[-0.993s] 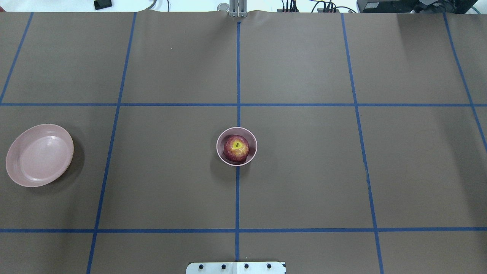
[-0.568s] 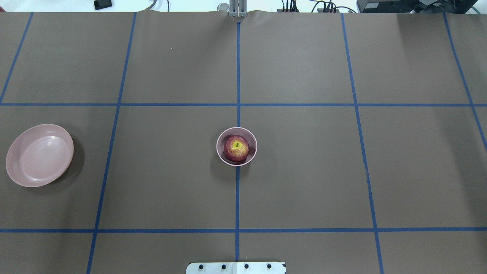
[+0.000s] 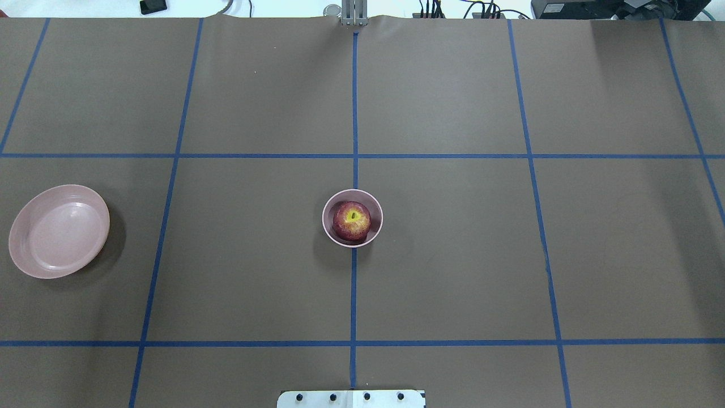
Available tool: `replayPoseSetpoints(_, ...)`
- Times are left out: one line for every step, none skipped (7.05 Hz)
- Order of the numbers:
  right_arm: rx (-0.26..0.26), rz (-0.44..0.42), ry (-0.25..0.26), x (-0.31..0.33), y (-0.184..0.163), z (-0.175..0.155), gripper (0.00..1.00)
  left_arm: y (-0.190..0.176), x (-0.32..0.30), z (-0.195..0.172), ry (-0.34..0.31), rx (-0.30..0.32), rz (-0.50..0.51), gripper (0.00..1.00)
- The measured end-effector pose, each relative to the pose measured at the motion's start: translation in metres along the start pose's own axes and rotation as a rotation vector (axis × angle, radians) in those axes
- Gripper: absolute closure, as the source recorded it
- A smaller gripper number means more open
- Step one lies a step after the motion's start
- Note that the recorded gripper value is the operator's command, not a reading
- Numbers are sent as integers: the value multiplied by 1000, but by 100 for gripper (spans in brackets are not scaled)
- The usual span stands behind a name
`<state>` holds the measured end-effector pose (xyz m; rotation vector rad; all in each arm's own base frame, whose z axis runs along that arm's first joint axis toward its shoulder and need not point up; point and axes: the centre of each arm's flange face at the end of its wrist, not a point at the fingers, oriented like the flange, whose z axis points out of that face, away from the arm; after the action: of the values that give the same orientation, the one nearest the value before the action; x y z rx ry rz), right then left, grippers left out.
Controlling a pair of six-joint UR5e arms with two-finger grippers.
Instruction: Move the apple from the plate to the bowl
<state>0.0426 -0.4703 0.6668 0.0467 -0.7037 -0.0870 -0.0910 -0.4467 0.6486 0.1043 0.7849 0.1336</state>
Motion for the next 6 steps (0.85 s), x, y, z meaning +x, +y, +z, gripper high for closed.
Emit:
replayPoseSetpoints(3, 0, 0, -1, -1, -1, 0, 0, 0, 0, 0, 0, 0, 2)
replayPoseSetpoints(5, 0, 0, -1, -2, -2, 0, 0, 0, 0, 0, 1, 1, 2)
replayPoseSetpoints(5, 1, 0, -2, -2, -2, 0, 0, 0, 0, 0, 1, 1, 2)
replayPoseSetpoints(6, 1, 0, -2, -1, -3, 0, 0, 0, 0, 0, 1, 1, 2)
replayPoseSetpoints(8, -1, 0, -3, -1, -4, 0, 0, 1, -1, 0, 1, 1, 2)
replayPoseSetpoints(12, -3, 0, -5, -1, -6, 0, 0, 1, -1, -1, 1, 2, 2)
